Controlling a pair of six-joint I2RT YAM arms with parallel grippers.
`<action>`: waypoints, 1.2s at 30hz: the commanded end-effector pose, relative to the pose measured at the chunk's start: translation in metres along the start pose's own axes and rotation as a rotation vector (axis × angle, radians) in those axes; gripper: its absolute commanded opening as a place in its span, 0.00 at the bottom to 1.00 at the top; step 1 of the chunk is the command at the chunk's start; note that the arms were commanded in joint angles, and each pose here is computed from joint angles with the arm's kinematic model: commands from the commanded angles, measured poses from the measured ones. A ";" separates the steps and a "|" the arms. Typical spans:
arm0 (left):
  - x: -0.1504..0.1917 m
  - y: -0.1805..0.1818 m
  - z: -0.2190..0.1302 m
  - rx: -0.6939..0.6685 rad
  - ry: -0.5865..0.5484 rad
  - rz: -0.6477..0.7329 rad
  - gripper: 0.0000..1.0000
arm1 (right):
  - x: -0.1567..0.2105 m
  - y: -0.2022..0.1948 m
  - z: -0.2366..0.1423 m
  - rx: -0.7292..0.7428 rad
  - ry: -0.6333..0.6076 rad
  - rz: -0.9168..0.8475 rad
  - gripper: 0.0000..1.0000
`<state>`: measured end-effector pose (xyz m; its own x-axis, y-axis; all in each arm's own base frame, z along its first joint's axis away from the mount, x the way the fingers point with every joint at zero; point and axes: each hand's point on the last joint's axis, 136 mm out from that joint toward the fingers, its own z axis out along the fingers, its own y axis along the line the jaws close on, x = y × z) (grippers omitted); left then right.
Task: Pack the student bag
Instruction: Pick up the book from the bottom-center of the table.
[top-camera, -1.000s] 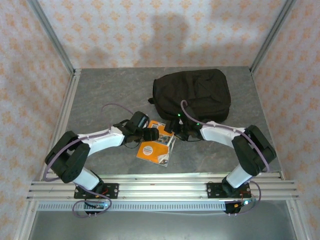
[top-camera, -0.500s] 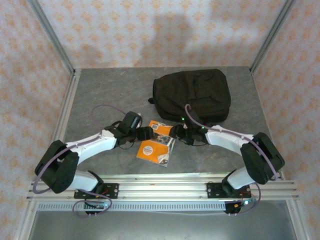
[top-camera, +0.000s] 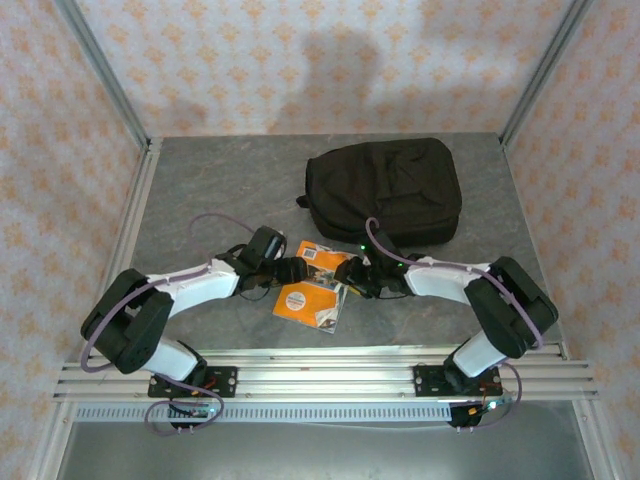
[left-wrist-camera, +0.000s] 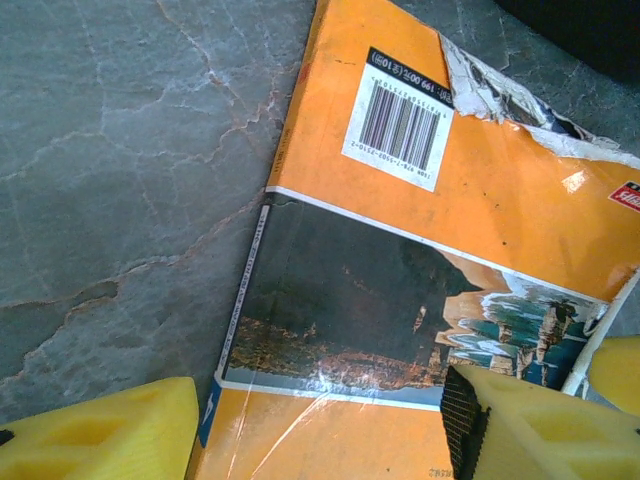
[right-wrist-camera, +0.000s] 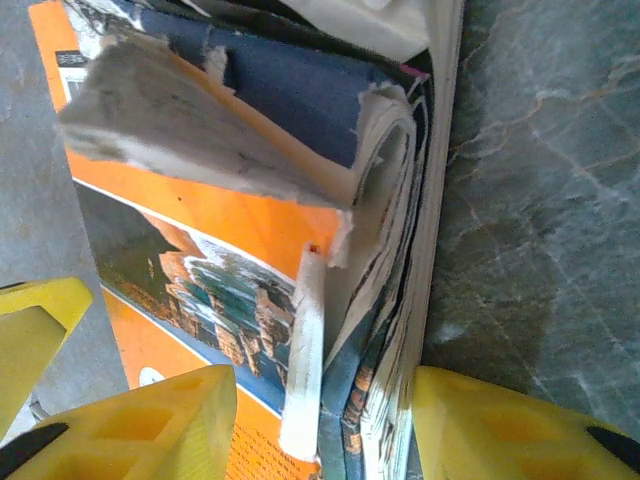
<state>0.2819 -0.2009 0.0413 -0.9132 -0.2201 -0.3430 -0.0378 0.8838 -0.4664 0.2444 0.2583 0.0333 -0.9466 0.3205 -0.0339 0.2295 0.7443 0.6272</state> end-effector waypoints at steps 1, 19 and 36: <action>0.004 0.002 0.008 0.011 0.014 -0.018 0.67 | -0.001 0.000 0.005 0.007 0.001 -0.003 0.48; 0.011 -0.047 0.009 0.277 0.103 -0.067 0.65 | 0.000 -0.020 0.016 0.117 0.027 -0.056 0.48; 0.003 -0.080 -0.038 0.483 0.039 -0.142 0.65 | -0.009 -0.030 0.015 0.108 0.010 -0.040 0.48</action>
<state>0.2725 -0.2522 0.1149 -0.9173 -0.2954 -0.2669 0.0429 0.5931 -0.8040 0.2455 0.2561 0.0272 -0.9647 0.2628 -0.0168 0.2017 0.7784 0.5945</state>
